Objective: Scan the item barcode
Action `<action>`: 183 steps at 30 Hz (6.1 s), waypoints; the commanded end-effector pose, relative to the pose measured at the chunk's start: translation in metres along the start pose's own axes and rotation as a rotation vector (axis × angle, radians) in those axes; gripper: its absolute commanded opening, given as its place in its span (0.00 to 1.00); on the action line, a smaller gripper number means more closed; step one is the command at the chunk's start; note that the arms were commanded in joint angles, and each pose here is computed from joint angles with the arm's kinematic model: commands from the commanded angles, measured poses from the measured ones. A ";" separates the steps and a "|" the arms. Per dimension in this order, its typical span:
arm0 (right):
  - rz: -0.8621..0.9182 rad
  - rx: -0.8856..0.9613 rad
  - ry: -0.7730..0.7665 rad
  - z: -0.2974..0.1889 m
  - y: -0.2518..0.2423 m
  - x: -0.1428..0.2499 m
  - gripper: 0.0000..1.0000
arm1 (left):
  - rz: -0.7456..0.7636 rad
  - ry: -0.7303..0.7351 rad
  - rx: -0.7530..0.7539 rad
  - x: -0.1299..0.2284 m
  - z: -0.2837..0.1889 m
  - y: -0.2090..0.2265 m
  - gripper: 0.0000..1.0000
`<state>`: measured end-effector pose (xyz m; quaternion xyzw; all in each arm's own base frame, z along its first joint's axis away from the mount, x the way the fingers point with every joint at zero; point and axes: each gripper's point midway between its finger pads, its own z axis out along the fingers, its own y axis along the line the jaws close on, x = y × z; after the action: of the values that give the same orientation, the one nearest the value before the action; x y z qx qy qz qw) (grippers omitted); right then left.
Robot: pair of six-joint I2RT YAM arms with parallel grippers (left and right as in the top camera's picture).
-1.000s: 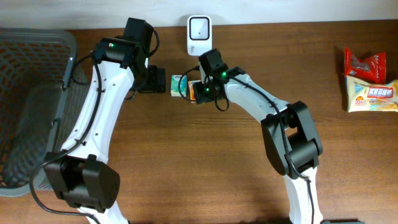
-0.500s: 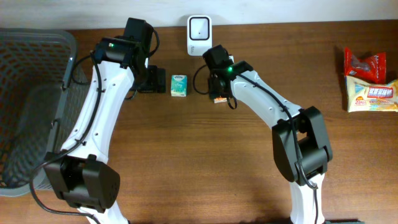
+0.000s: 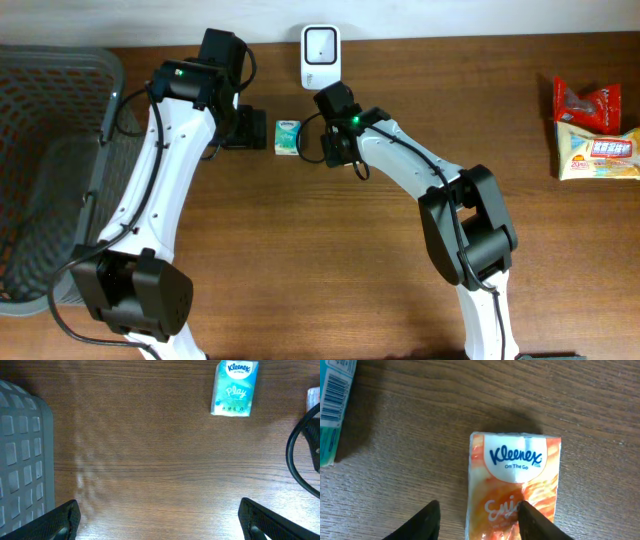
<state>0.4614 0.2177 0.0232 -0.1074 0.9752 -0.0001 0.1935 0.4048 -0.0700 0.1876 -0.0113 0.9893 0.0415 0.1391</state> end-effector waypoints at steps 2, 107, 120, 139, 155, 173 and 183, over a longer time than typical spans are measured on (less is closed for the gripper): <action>-0.007 0.060 0.012 0.008 -0.010 0.008 0.48 | -0.019 0.000 -0.001 -0.001 0.001 0.002 0.99; -0.414 0.380 -0.699 -0.115 -0.072 -0.215 0.04 | -0.019 0.000 -0.001 -0.001 0.001 0.002 0.99; -0.660 0.218 -0.715 -0.041 -0.013 -0.207 0.04 | -0.019 0.000 -0.001 -0.001 0.001 0.002 0.99; 0.636 0.512 -0.561 -0.156 -0.357 -0.122 0.04 | -0.019 0.000 -0.001 -0.001 0.001 0.002 0.99; 1.130 0.472 -0.148 -0.133 -0.509 0.086 0.88 | -0.017 0.000 -0.001 -0.001 0.001 0.002 0.99; 0.243 -0.383 -0.145 -0.070 -0.150 -0.066 0.86 | -0.017 0.000 -0.001 -0.001 0.001 0.001 0.99; 0.277 -0.536 -0.022 0.002 0.034 -0.057 0.65 | -0.024 0.001 -0.003 -0.001 0.001 0.004 0.99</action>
<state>0.5138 0.2462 0.0651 -0.0629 0.9396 0.2716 0.1989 0.4048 -0.0700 0.1876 -0.0113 0.9893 0.0415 0.1391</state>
